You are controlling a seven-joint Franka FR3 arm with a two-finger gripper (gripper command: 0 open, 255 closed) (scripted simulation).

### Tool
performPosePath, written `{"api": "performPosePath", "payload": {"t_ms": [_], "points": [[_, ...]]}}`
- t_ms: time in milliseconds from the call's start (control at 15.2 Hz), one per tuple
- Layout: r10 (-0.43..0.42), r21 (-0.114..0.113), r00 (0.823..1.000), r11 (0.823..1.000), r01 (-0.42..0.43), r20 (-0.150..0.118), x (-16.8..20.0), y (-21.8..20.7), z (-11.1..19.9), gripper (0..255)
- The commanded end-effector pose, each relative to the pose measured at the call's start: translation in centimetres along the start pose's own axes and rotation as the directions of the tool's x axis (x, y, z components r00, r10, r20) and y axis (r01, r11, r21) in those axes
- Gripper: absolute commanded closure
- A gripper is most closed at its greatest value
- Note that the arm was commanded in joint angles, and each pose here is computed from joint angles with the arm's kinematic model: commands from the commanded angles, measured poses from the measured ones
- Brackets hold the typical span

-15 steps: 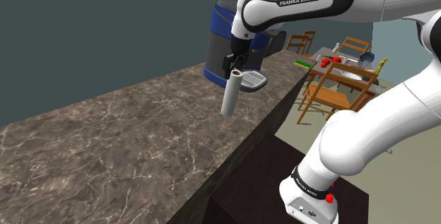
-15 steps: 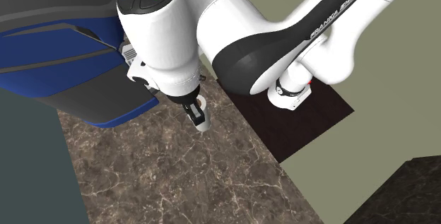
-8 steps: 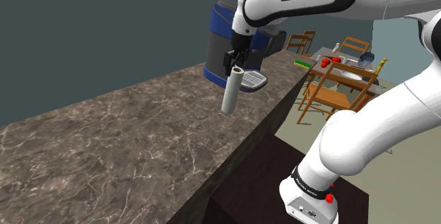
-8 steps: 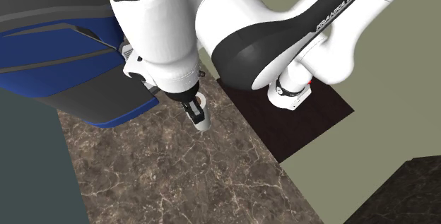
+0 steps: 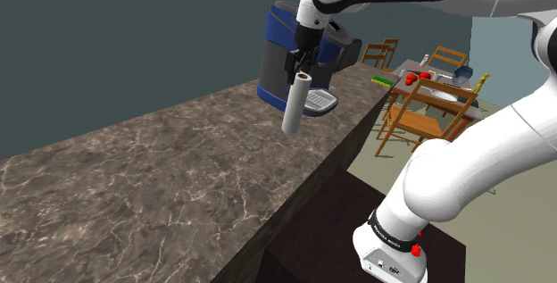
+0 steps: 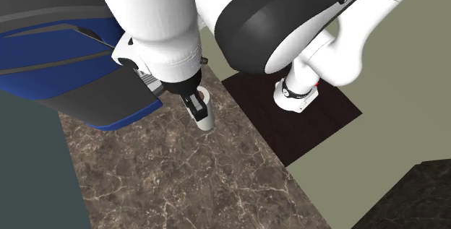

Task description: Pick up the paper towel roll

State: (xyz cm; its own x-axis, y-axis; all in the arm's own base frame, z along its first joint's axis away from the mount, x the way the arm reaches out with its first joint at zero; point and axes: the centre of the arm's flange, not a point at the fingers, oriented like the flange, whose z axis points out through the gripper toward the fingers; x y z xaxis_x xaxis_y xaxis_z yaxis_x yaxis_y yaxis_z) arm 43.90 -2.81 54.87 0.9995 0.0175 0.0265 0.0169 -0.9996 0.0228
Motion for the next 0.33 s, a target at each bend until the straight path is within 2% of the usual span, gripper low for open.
{"api": "performPosePath", "payload": {"t_ms": [0,264], "points": [[0.0,0.0,1.0,1.0,0.0,0.001,0.0,0.0,-1.1,255],[0.0,0.0,1.0,1.0,0.0,0.001,0.1,0.0,-2.3,255]]}}
